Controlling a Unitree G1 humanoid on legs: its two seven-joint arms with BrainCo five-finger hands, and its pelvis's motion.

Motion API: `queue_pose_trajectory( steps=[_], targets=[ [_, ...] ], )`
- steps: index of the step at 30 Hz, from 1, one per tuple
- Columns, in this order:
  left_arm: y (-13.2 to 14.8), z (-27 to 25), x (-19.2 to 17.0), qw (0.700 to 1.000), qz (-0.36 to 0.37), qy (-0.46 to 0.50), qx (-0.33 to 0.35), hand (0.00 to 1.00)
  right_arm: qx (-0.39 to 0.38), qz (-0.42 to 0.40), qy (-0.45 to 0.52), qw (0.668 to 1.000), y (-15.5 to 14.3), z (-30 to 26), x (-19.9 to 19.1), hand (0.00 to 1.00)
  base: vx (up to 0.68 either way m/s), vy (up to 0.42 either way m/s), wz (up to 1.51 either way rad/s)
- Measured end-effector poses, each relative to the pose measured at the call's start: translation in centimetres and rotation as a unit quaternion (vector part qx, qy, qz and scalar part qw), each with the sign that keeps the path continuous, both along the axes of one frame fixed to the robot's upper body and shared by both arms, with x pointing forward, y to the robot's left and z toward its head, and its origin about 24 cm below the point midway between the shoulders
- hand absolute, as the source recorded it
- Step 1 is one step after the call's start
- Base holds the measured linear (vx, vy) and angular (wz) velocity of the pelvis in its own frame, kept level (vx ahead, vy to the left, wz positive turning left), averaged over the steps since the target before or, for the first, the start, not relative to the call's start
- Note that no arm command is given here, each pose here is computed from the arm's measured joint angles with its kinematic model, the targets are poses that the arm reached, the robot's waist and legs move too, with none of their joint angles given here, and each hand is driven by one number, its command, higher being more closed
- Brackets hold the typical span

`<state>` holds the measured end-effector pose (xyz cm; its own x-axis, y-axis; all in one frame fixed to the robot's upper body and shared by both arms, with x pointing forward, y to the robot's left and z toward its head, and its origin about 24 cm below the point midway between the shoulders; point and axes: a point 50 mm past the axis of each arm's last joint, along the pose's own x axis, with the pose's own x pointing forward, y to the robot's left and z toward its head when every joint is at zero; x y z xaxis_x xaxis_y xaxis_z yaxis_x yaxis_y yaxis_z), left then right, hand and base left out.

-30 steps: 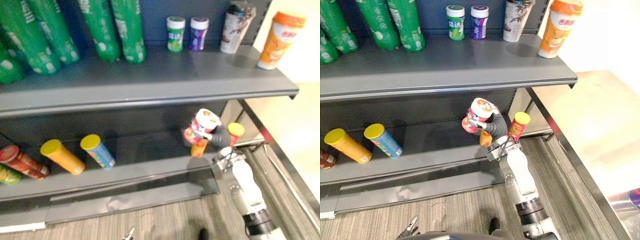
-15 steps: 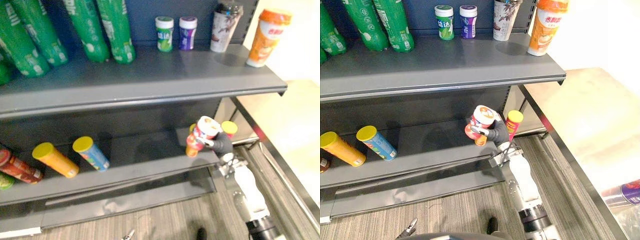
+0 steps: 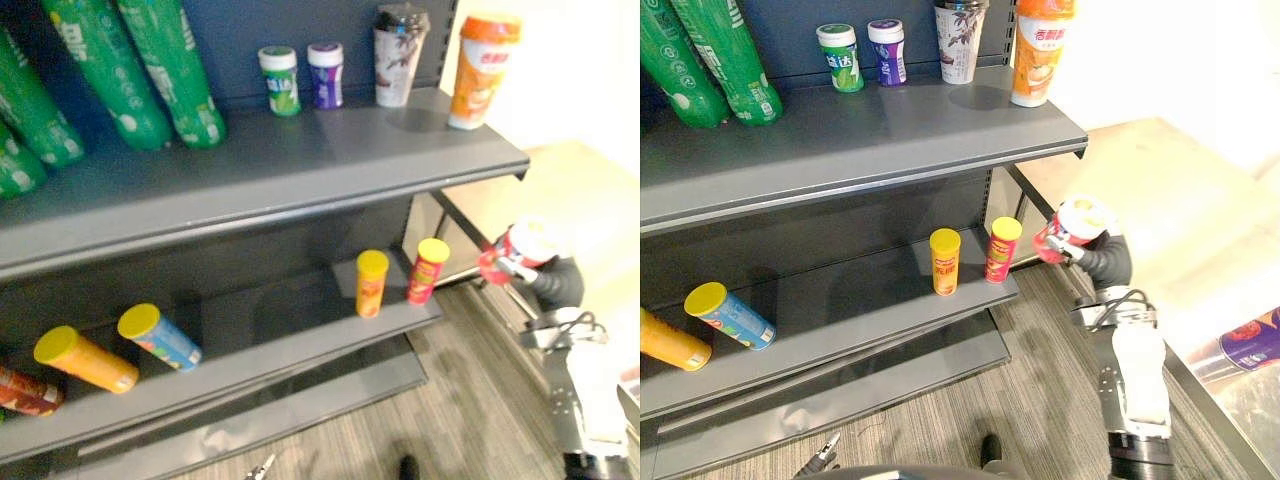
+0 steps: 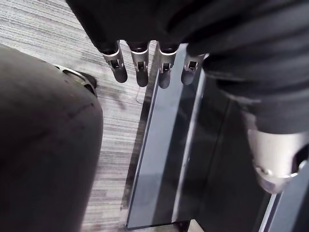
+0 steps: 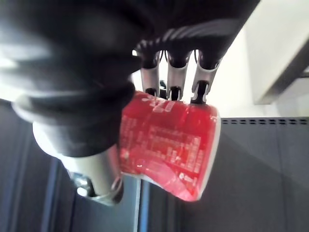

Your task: Put the gum and the chips on the shelf.

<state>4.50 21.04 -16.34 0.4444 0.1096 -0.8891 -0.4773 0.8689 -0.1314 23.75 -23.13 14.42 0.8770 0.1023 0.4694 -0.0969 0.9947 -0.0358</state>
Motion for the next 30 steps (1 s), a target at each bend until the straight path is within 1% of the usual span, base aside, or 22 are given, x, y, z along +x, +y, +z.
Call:
queue_pose_trajectory(
  steps=[3, 9, 11, 16, 21, 23, 30],
  targets=[
    [0.0, 0.0, 0.0, 1.000, -0.005, 0.002, 0.002, 0.00, -0.029, 0.018, -0.033, 0.999, 0.1, 2.4, 0.7, 1.00, -0.05, -0.027, -0.05],
    [0.1, 0.0, -0.1, 1.000, 0.000, 0.003, 0.003, 0.00, -0.044, 0.061, -0.097, 0.992, 1.4, 6.9, 2.3, 1.00, 0.00, -0.014, 0.05],
    [0.2, 0.0, -0.2, 1.000, 0.002, 0.004, 0.004, 0.00, -0.047, 0.079, -0.119, 0.989, 2.3, 8.5, 2.9, 1.00, 0.01, -0.007, 0.10],
    [0.5, 0.0, -0.3, 1.000, 0.007, 0.004, 0.007, 0.00, -0.063, 0.130, -0.137, 0.980, 5.0, 10.6, 4.0, 1.00, -0.01, -0.005, 0.11],
    [0.6, 0.1, -0.1, 1.000, 0.009, 0.002, 0.008, 0.00, -0.079, 0.172, -0.130, 0.973, 7.5, 12.0, 5.6, 1.00, -0.02, -0.011, 0.12],
    [0.6, 0.1, -0.1, 1.000, 0.009, 0.002, 0.008, 0.00, -0.083, 0.182, -0.120, 0.972, 8.1, 12.0, 6.0, 1.00, -0.03, -0.013, 0.14],
    [0.6, 0.0, 0.1, 1.000, 0.008, 0.002, 0.007, 0.00, -0.094, 0.218, -0.037, 0.971, 10.7, 10.3, 8.2, 1.00, -0.03, -0.021, 0.10]
  ],
)
